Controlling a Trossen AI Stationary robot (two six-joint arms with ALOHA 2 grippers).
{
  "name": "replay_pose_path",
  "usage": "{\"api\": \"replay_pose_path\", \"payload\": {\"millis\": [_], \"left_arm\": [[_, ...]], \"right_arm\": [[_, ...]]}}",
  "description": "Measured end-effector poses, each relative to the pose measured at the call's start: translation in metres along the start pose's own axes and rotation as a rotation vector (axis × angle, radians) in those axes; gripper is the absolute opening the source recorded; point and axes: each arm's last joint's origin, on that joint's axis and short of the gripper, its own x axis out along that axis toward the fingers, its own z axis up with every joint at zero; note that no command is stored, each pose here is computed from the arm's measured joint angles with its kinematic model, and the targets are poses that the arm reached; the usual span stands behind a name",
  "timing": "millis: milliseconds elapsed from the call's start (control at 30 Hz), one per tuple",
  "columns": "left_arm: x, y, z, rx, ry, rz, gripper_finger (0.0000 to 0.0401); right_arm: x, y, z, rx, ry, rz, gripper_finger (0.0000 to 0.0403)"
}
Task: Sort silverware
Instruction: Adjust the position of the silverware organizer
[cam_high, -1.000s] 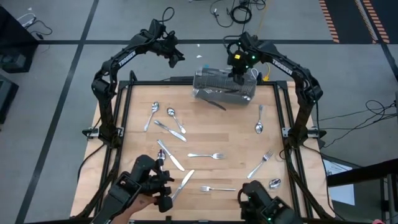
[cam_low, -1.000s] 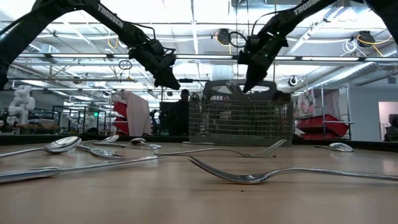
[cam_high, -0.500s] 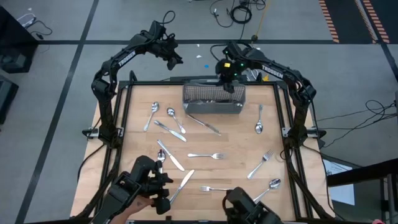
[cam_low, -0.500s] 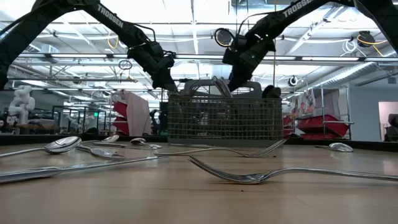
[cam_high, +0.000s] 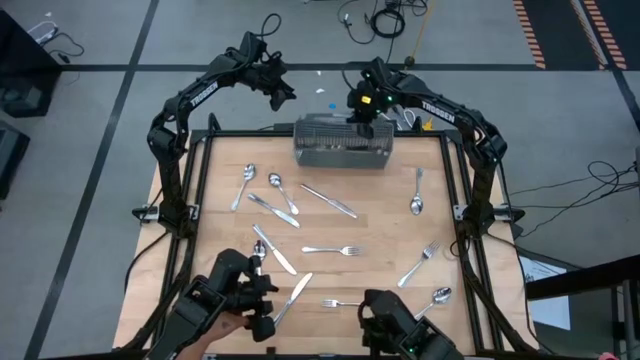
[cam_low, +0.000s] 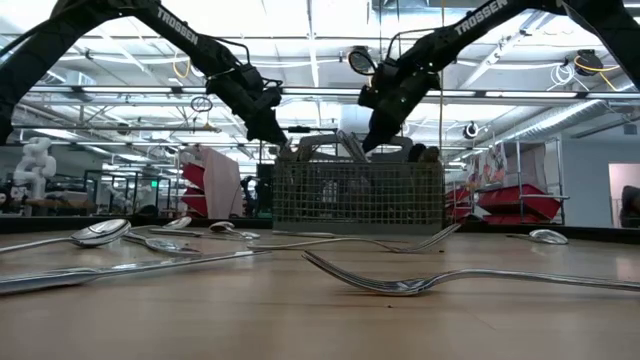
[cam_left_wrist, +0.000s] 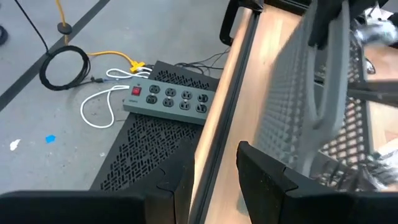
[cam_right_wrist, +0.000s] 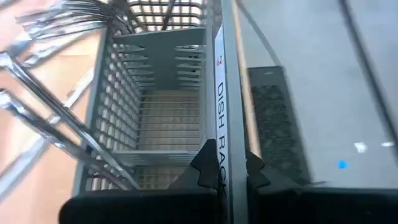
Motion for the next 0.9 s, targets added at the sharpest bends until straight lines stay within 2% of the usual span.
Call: {"api": "replay_pose_path", "payload": {"millis": [667,900], "left_arm": [[-0.0002,0.0041,0.0011,0.017,0.028,0.111,0.0125],[-0.0002,0.0042,0.0011,0.016,0.029,0.111,0.0125]], "right_arm": [[-0.0038,0.0009,0.0077,-0.085,-0.043,0.022,0.0005],[-0.006,0.0009,0.0096,-0.06,-0.058,0.023,0.0074]]}}
